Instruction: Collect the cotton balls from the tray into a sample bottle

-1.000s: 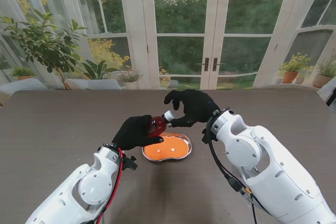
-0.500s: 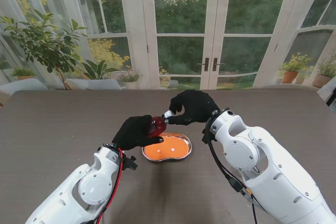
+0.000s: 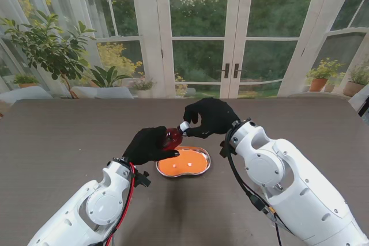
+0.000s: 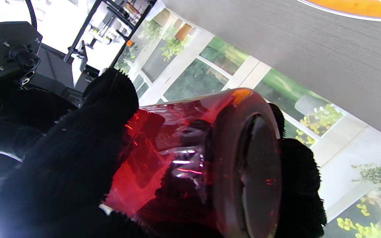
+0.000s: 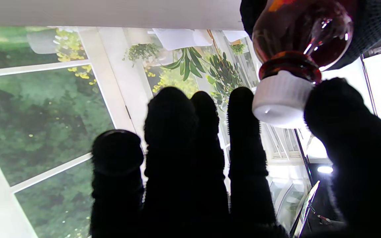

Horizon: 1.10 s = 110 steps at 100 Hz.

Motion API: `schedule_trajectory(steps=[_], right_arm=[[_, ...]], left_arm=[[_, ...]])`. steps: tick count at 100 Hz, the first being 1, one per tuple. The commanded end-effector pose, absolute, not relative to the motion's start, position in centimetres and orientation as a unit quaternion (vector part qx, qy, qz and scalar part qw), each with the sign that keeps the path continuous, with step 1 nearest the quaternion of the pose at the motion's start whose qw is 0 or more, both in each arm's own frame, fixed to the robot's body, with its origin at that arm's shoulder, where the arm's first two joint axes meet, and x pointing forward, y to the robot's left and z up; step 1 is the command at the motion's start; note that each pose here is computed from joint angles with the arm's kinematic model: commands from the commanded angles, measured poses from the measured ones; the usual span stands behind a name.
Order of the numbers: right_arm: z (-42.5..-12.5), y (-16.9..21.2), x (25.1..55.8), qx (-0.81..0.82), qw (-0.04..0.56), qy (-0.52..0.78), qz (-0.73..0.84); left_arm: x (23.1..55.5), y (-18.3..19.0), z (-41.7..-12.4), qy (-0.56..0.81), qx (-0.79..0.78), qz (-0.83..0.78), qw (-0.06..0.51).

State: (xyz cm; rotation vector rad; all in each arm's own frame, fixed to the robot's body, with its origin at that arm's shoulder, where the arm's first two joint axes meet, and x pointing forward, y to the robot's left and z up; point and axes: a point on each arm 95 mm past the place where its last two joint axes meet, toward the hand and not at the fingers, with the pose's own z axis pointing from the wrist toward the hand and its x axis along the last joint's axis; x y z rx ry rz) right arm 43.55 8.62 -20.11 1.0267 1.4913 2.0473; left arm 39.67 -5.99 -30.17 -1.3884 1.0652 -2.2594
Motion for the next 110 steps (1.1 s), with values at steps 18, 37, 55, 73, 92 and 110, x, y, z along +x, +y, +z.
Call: schedule_trajectory(steps=[18,37,55,73,92,110], right_arm=[[-20.69,9.06,43.48,0.367,0.186,0.542,0.733],[-20.97,9.26,43.52,0.369,0.179,0.535,0.738],[-21.14,9.28,43.6,0.37,0.179,0.525,0.746],[-21.04,9.0,43.75,0.369,0.184,0.515,0.751],[-20.76,8.7,43.85,0.368,0.187,0.507,0.756],[-20.67,8.57,43.86,0.367,0.187,0.506,0.758]], left_arm=[[39.61,-6.18,-30.14,0.374,-0.482,-0.781,0.136],[39.6,-6.16,-30.14,0.374,-0.482,-0.781,0.136],[39.57,-6.12,-30.15,0.374,-0.483,-0.78,0.135],[39.55,-6.11,-30.17,0.375,-0.484,-0.779,0.135],[39.52,-6.1,-30.19,0.375,-0.485,-0.778,0.135],[39.51,-6.11,-30.21,0.376,-0.485,-0.778,0.134]])
